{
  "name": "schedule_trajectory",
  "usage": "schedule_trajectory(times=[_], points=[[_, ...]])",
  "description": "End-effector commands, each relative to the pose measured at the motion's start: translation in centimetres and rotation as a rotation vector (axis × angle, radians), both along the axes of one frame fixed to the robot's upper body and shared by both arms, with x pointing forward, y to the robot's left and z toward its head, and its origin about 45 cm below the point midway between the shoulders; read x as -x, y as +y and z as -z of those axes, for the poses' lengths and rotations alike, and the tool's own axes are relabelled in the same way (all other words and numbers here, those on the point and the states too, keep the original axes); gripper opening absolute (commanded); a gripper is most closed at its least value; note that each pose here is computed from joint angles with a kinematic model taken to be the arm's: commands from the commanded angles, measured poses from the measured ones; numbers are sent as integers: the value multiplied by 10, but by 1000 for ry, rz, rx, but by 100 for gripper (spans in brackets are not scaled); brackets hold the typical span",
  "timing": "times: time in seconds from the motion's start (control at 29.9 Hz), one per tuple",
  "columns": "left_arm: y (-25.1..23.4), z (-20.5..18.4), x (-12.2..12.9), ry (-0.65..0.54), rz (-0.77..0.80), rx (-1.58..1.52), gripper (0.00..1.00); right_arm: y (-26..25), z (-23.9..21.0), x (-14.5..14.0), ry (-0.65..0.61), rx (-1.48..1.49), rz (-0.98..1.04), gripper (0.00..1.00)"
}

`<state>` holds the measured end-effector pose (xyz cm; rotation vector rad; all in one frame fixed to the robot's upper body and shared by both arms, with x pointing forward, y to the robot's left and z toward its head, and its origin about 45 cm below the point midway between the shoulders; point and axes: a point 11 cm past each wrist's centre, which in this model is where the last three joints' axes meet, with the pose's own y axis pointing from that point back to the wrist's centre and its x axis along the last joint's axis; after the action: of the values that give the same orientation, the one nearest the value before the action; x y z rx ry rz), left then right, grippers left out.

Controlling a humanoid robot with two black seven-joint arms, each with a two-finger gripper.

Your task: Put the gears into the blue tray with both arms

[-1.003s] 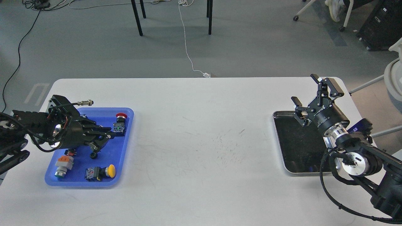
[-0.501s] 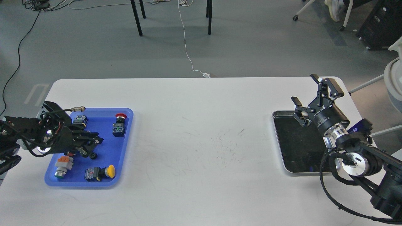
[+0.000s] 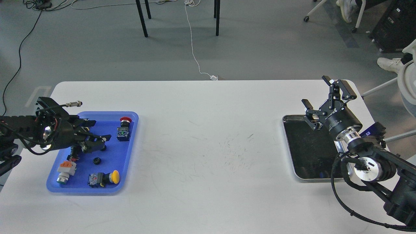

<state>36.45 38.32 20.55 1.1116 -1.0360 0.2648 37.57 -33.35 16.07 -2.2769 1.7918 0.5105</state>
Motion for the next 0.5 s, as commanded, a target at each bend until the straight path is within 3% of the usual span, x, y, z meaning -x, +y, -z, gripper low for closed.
schedule_trajectory(times=[0.0,0.1,0.23,0.47], points=[[-30,-36,-7,0,-64,312,94,1,-2,-2,-4,4,-2,98],[-62,-60,-8,36,-111,647,95,3,-5,-5,-11,4,-5,98],[-86,-61,-9,143,-261,1111,98,4,-10,-10,-24,8,-8,98],[-84,-47,-4,132,-452,1623,98,7,-16,-13,-37,23,-5,98]])
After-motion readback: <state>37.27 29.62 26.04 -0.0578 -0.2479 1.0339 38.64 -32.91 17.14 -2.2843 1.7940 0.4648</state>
